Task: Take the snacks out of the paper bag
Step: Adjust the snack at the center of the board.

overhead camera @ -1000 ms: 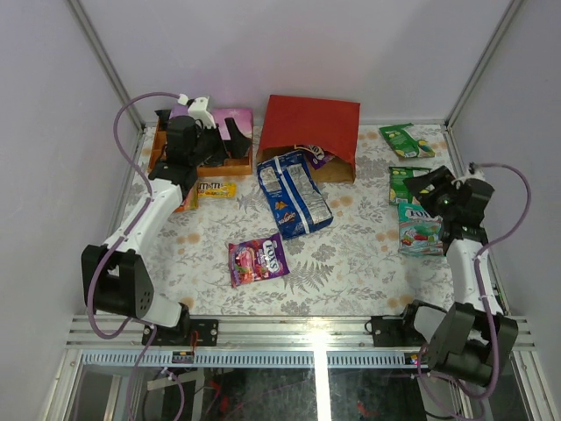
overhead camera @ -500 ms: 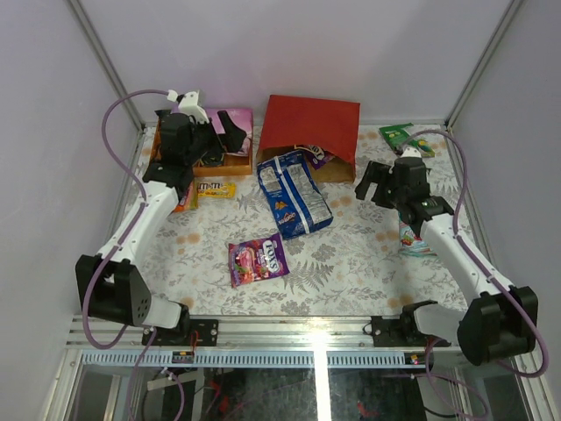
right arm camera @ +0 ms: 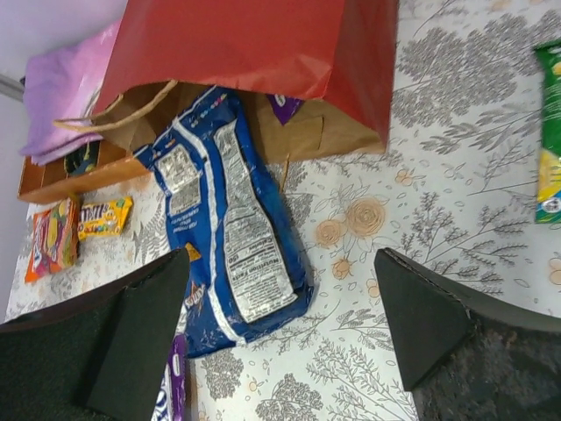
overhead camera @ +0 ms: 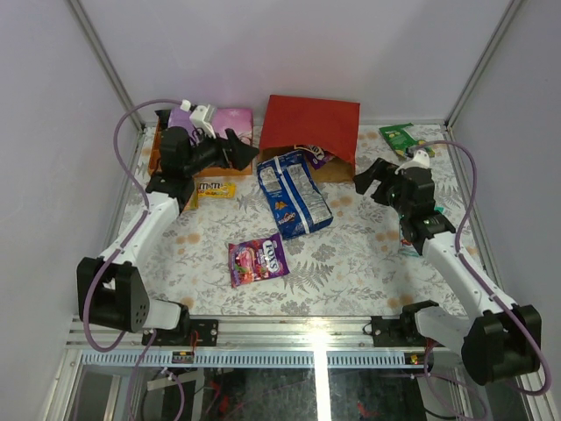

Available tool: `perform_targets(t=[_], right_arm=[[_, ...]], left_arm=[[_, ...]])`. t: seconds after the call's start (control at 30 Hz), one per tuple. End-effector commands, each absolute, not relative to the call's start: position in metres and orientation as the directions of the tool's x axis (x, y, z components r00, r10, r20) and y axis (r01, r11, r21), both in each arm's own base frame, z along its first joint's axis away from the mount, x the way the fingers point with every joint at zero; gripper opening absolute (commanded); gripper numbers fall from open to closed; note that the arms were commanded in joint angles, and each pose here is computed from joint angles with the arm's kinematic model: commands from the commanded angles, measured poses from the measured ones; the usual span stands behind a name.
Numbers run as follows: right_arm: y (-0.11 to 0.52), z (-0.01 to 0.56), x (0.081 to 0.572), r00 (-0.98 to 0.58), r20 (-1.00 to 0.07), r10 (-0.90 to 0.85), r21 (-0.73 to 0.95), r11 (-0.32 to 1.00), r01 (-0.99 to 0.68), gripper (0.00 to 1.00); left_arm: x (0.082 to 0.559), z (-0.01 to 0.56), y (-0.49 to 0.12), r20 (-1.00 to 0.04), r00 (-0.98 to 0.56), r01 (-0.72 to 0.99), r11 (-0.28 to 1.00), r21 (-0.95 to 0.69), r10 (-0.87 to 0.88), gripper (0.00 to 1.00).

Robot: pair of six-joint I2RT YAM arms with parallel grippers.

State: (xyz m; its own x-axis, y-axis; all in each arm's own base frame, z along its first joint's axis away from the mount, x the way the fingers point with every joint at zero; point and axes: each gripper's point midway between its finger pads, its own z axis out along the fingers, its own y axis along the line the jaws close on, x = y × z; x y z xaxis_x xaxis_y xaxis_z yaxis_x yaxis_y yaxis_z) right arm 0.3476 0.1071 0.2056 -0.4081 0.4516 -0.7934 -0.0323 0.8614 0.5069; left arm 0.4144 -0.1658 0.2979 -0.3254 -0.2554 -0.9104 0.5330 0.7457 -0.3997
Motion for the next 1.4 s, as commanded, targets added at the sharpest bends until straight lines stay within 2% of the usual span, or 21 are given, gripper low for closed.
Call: perform_targets(t=[0.0,0.2,0.3,0.43,0.53,0.63,0.77,0.9,1.1,1.23,1.37], right_arm=[[0.125,0.233,0.354,-0.383,-0.812,0.441,0.524,0.839,-0.146,0.97],[0.135,0.217,0.352,-0.415,-0.809,0.416,0.517,0.840,-0.165,0.99],[0.144,0.211,0.348,-0.414,-0.815,0.405,0.506,0.846,-0.168,0.99],[0.156,0.216,0.335,-0.325,-0.826,0.460,0.529,0.831,-0.170,1.00],[0.180,0.218,0.332,-0.323,-0.812,0.487,0.565,0.794,-0.225,0.99],[0.220,0.209,0.327,-0.361,-0.845,0.393,0.502,0.817,-0.284,0.98],[0.258,0.193,0.324,-0.371,-0.885,0.281,0.405,0.857,-0.318,0.96],[0.284,0.173,0.336,-0.429,-0.885,0.181,0.334,0.888,-0.315,0.96],[0.292,0.125,0.360,-0.529,-0.847,-0.049,0.130,0.946,-0.296,0.94],[0.288,0.079,0.361,-0.610,-0.769,-0.188,0.010,0.952,-0.306,0.87],[0.281,0.040,0.347,-0.691,-0.675,-0.259,-0.031,0.945,-0.324,0.72]], left_arm=[[0.365,0.331,-0.194,-0.972,-0.188,0.804,0.546,-0.234,-0.140,1.00],[0.303,0.324,-0.216,-0.998,-0.048,0.930,0.365,-0.031,0.037,1.00],[0.296,0.325,-0.223,-0.998,-0.056,0.944,0.328,-0.042,0.035,1.00],[0.331,0.328,-0.219,-0.989,-0.139,0.873,0.467,-0.143,-0.043,1.00],[0.372,0.326,-0.208,-0.974,-0.204,0.758,0.613,-0.222,-0.100,1.00],[0.415,0.319,-0.190,-0.952,-0.270,0.596,0.751,-0.282,-0.143,1.00],[0.451,0.302,-0.164,-0.923,-0.330,0.396,0.859,-0.325,-0.198,1.00],[0.461,0.286,-0.143,-0.903,-0.356,0.291,0.890,-0.351,-0.240,1.00],[0.464,0.278,-0.129,-0.897,-0.368,0.251,0.902,-0.351,-0.247,1.00],[0.465,0.273,-0.125,-0.895,-0.373,0.245,0.904,-0.350,-0.246,1.00],[0.465,0.270,-0.120,-0.894,-0.377,0.239,0.907,-0.347,-0.243,1.00]])
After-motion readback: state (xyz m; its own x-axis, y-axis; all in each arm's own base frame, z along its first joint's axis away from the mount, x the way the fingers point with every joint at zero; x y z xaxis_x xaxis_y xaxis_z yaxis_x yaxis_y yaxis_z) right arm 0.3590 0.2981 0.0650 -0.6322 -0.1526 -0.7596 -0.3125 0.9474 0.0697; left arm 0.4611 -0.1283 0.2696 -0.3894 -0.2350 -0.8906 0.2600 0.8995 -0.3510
